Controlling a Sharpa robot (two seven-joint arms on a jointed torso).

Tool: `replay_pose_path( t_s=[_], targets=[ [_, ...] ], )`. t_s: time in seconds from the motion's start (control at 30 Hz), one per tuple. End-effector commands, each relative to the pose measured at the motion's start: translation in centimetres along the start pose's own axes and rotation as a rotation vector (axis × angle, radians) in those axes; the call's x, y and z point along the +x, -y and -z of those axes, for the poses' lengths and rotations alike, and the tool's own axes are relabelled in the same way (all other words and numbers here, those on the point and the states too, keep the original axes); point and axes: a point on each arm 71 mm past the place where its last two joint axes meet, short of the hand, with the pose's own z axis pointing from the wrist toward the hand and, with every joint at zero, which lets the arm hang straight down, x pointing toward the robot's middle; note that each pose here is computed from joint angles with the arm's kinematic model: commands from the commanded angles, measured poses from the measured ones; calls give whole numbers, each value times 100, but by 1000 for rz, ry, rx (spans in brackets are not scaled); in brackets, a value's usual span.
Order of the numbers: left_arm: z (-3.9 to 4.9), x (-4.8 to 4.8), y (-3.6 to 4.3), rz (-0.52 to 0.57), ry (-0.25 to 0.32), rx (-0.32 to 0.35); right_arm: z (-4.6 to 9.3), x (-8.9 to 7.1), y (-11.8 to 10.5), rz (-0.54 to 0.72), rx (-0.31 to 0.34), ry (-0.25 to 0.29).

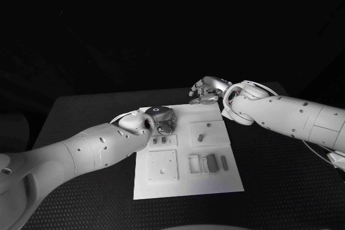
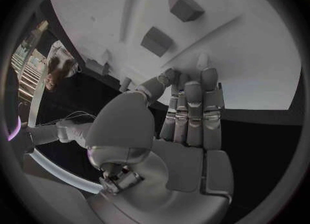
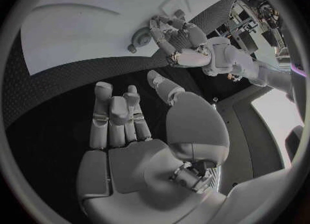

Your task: Assemble the parts on the task board

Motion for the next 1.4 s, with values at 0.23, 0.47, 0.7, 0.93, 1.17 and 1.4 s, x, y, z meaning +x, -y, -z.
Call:
replay_pose_path(
  t_s=[0.23, 0.47, 0.7, 0.93, 1.17, 1.4],
  targets=[
    [29, -25, -12, 52, 55, 6, 2, 1, -9, 1, -9, -2],
    [50, -42, 0, 58, 68, 14, 2, 0, -5, 1, -9, -1],
    [89, -125, 12, 93, 83, 19, 10, -12, 27, 2, -1, 1],
    [109, -172, 6, 101, 86, 18, 13, -16, 34, 2, 1, 2],
    [174, -232, -24, 113, 82, 20, 22, -28, 67, 3, 8, 3],
    [296, -358, -168, 105, 69, 3, 29, -33, 76, 2, 10, 3]
  ],
)
